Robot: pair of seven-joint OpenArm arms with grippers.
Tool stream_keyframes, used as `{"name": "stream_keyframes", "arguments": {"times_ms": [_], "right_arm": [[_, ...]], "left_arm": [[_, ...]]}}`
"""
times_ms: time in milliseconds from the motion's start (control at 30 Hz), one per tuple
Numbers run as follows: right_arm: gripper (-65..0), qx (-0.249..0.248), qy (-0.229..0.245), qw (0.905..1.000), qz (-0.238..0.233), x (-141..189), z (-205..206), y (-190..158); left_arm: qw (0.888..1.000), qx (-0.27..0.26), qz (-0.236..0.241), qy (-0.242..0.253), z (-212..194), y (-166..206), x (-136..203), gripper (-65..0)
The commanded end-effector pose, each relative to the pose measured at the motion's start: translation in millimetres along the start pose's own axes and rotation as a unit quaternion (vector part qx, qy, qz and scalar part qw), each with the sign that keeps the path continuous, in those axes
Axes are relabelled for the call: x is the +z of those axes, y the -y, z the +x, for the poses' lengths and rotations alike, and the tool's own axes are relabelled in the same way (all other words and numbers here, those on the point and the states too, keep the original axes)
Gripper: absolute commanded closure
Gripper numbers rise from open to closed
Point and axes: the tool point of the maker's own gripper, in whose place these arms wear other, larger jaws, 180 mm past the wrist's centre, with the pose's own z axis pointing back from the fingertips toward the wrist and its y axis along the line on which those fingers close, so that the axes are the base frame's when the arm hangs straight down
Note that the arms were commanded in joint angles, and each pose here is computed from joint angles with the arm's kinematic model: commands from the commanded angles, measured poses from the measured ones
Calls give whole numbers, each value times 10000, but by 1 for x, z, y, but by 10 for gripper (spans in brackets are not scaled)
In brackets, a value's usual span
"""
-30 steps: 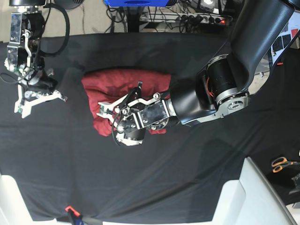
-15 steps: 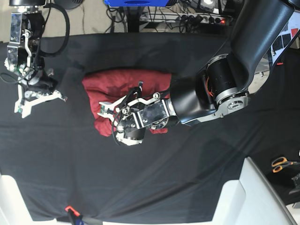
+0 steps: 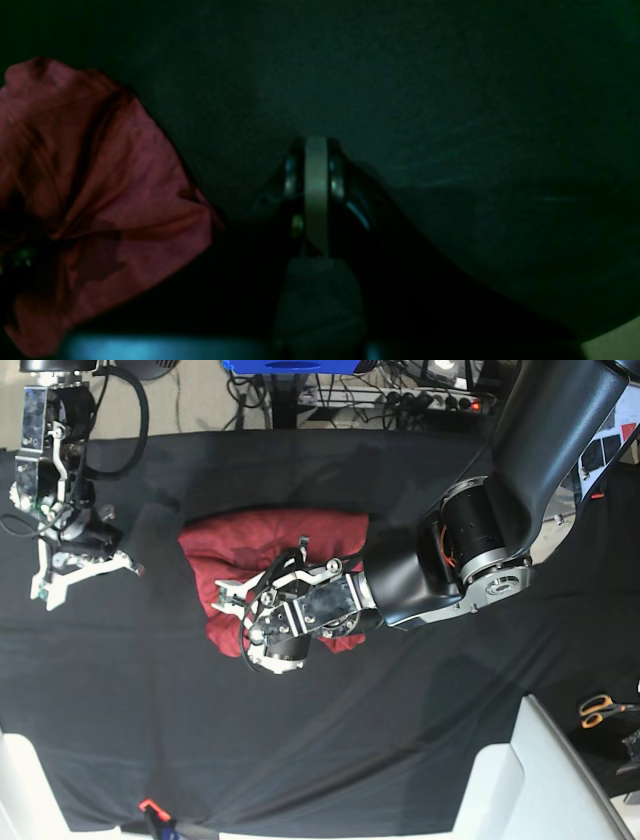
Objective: Fold the T-shirt properly
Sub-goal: 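Hold the shirt with the left gripper and drag it toward the table center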
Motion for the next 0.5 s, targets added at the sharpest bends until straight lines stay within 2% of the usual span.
{"name": "stream_keyframes", "arguments": {"times_ms": [0,133,233,467], "right_arm": [[-2,35,200,9998,47,3,13,-2],[-2,40,197,9998,52,3,12,-2],[-2,44,181,9998,62,3,11,-3],[-2,43,175,9998,71,2,10,-4]], "left_arm": [[9998,-22,201,-25,1,-18,11,-359],[9995,-12,324,-45,-2,-30,19,-471],[9989,48,458,-31,-4,-44,27,-502],[9926,864,748,410,-14,-89,60,-558]]}}
